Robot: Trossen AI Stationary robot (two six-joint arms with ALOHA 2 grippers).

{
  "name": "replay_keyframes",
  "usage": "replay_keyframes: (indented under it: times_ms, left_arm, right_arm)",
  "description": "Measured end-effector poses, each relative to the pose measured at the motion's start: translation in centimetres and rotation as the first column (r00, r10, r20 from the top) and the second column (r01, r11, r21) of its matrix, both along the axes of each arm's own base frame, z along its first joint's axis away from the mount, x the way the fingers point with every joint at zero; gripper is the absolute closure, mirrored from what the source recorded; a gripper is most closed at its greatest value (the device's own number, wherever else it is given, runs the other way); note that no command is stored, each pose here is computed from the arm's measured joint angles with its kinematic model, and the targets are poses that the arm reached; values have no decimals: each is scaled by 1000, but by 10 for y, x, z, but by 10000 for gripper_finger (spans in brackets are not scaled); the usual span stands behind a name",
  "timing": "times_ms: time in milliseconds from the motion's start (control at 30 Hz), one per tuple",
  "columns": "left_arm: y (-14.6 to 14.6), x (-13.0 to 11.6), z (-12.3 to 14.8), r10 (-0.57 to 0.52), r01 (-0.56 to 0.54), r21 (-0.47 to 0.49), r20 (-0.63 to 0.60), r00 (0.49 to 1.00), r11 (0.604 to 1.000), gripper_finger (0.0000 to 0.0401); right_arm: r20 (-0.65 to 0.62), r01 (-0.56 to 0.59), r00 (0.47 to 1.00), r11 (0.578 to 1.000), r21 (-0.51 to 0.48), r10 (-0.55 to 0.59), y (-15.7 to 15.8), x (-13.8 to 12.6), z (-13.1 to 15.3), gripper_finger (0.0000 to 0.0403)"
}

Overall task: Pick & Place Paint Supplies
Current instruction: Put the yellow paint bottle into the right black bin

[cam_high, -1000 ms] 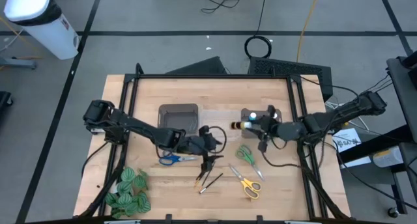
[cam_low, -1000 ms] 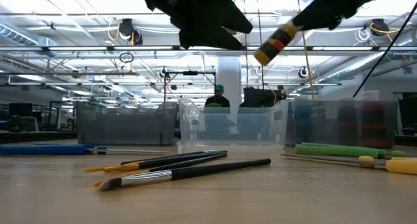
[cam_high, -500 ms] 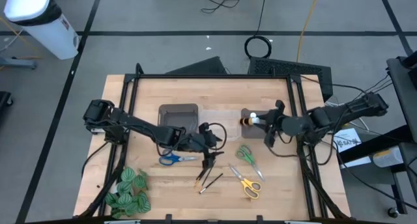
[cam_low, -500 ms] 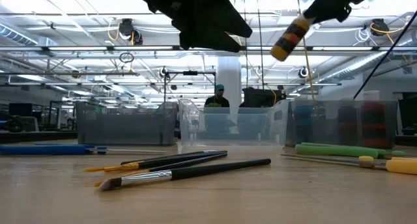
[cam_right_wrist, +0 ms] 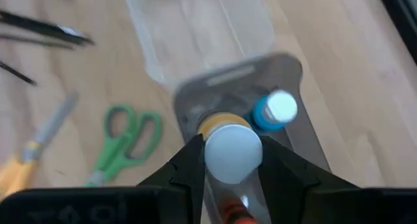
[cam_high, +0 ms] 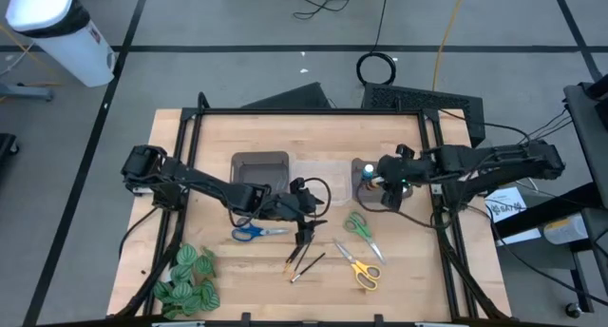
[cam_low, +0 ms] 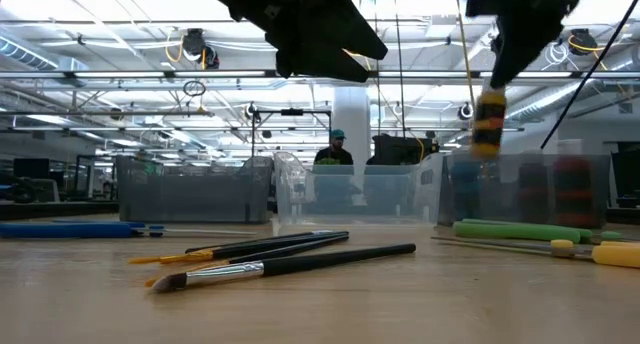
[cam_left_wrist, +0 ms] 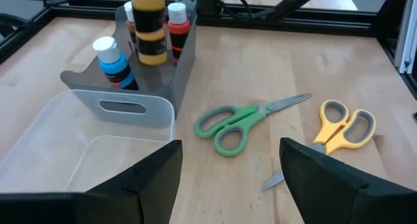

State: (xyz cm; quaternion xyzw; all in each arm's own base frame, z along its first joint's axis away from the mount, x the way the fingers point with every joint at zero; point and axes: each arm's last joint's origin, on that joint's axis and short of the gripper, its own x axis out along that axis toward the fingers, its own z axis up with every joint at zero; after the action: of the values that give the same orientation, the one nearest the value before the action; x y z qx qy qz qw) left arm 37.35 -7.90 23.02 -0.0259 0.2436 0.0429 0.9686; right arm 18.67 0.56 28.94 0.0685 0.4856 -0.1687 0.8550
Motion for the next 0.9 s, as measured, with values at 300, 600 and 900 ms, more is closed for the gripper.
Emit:
replay_keyframes:
  times_ms: [300, 600, 900]
  left_arm:
    - [0, 0, 0, 0, 0, 0, 0, 1000, 1000, 151]
    - [0, 0, 0, 0, 0, 0, 0, 1000, 1000, 134]
    - [0, 0, 0, 0, 0, 0, 0, 1000, 1000, 145]
  right_arm:
    - [-115, 11, 993, 999, 35, -7, -6, 11, -29, 297]
    - [-147, 10, 989, 998, 55, -1, -9, 17, -51, 297]
    - [-142, 10, 990, 998, 55, -2, -9, 16, -63, 297]
